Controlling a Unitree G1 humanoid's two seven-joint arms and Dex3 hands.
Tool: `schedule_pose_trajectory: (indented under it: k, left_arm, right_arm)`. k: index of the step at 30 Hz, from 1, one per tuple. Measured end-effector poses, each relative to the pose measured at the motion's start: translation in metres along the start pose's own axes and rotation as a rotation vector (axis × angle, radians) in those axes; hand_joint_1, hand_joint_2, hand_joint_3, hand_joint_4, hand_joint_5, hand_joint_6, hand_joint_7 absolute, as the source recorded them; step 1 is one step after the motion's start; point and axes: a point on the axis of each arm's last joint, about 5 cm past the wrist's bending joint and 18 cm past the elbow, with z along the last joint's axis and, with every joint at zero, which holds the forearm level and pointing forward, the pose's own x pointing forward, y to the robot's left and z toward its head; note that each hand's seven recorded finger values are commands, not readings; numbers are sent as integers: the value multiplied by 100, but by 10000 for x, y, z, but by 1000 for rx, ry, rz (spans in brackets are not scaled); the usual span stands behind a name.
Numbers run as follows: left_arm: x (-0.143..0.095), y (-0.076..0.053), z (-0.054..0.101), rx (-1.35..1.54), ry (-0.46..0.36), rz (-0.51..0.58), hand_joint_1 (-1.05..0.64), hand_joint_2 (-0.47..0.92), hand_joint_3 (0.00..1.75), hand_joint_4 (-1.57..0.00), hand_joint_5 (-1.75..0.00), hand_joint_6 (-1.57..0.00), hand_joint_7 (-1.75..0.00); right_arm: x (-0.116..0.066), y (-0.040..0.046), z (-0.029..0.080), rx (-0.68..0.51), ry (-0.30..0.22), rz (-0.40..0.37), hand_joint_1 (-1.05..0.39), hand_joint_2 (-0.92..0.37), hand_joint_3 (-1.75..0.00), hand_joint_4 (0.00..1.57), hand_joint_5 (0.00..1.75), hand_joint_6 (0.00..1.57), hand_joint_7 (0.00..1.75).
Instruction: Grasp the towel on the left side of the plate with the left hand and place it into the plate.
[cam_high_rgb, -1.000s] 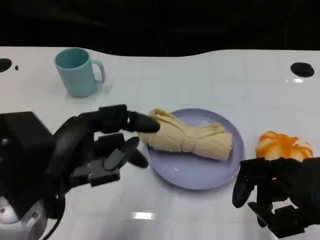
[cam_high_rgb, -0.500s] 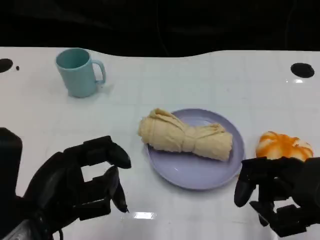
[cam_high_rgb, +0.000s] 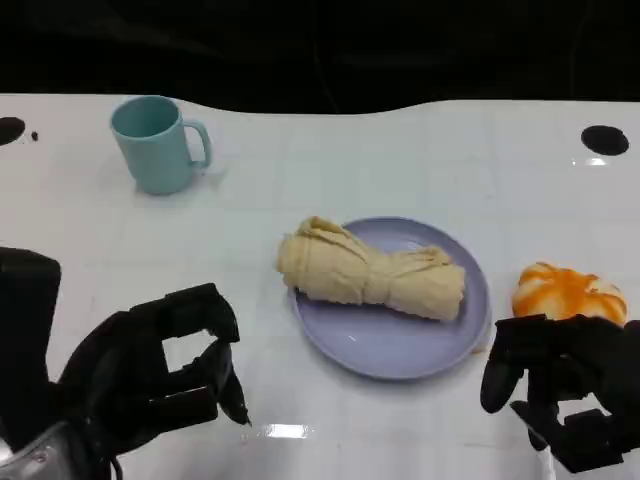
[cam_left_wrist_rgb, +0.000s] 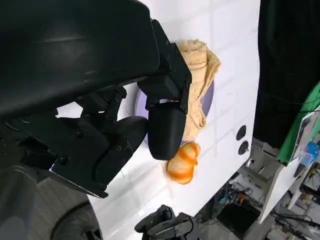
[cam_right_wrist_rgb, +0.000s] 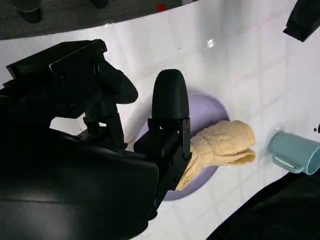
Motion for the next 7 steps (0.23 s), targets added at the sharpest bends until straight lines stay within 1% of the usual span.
schedule_pose_trajectory:
  k: [7]
  left_arm:
    - [9, -15, 0, 6, -3, -8, -10, 54, 132, -85, -175, -71, -174]
  right_arm:
    - [-2, 1, 2, -3, -5, 0, 4, -60, -105, 70, 169, 68, 143]
